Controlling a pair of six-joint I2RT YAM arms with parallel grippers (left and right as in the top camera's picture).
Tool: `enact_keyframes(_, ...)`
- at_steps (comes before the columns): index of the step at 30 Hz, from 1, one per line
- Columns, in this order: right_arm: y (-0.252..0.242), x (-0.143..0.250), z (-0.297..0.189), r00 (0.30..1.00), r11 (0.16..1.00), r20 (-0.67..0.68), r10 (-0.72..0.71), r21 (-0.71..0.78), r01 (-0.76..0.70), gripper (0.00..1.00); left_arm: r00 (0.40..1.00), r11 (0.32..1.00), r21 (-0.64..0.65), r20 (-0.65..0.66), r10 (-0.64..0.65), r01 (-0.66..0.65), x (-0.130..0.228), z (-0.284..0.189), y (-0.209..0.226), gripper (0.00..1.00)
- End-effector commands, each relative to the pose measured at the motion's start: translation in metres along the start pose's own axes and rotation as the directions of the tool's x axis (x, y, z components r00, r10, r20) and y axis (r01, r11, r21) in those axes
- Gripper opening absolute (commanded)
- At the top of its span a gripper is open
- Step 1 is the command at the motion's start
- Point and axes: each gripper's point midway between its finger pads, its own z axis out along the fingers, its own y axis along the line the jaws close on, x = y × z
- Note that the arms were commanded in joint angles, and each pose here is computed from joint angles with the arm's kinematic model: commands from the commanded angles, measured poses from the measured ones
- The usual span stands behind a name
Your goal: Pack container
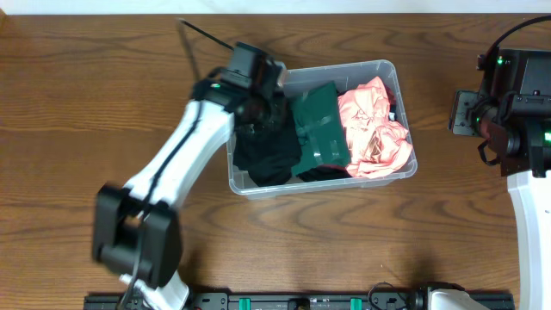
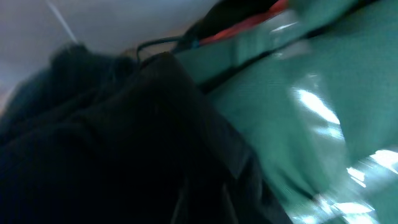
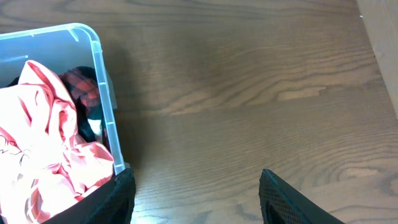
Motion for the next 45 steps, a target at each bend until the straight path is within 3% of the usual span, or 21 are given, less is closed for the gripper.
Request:
enact_keyframes(1,-0.001,0.002,0.002,1.000,1.000,-0.009,-0.010,-0.001,0.010,0.62,0.986,0.999,-0.031,-0.163,-0.036,0.031,0.037,0.047,0.018,0.19)
enact_keyframes(4,-0.001,0.002,0.002,1.000,1.000,-0.009,-0.010,-0.001,0.010,0.62,0.978,0.998,-0.039,-0.202,-0.049,0.042,0.046,0.054,0.022,0.25)
enact_keyframes(7,-0.001,0.002,0.002,1.000,1.000,-0.009,-0.010,-0.001,0.010,0.62,0.984,0.999,-0.034,-0.172,-0.038,0.032,0.037,0.036,0.015,0.48)
enact_keyframes(11,0.005,0.002,0.002,1.000,0.999,-0.009,-0.029,-0.031,0.029,0.62,0.999,0.998,-0.064,-0.032,0.006,-0.008,0.007,-0.021,0.002,0.75)
enact_keyframes(15,0.027,0.001,0.000,0.996,0.984,0.006,-0.090,-0.152,0.090,0.68,0.986,0.982,-0.189,0.161,0.049,-0.018,-0.014,-0.098,0.006,1.00)
enact_keyframes(18,0.048,-0.001,-0.004,0.989,0.960,0.032,-0.142,-0.238,0.145,0.69,0.958,0.962,-0.273,0.281,0.052,0.027,-0.017,-0.154,0.019,0.98)
enact_keyframes(20,0.067,-0.003,-0.005,0.981,0.935,0.058,-0.186,-0.295,0.195,0.64,0.939,0.945,-0.319,0.341,0.038,0.077,-0.014,-0.186,0.033,0.98)
enact_keyframes(24,0.112,0.000,0.003,0.958,0.879,0.073,-0.277,-0.383,0.283,0.32,0.914,0.907,-0.376,0.405,-0.023,0.190,-0.001,-0.228,0.067,0.98)
enact_keyframes(29,0.167,0.028,0.037,0.915,0.815,-0.014,-0.403,-0.459,0.353,0.07,0.907,0.853,-0.419,0.400,-0.135,0.312,0.021,-0.244,0.110,0.98)
enact_keyframes(38,0.190,0.093,0.143,0.836,0.860,-0.322,-0.445,-0.413,0.299,0.02,0.900,0.807,-0.440,0.364,-0.242,0.395,0.041,-0.242,0.142,0.98)
enact_keyframes(42,0.195,0.088,0.150,0.850,0.862,-0.300,-0.433,-0.412,0.294,0.03,0.900,0.807,-0.440,0.364,-0.240,0.393,0.041,-0.242,0.142,0.98)
enact_keyframes(45,0.197,0.058,0.128,0.885,0.860,-0.217,-0.412,-0.412,0.300,0.05,0.900,0.807,-0.440,0.364,-0.240,0.393,0.041,-0.242,0.142,0.98)
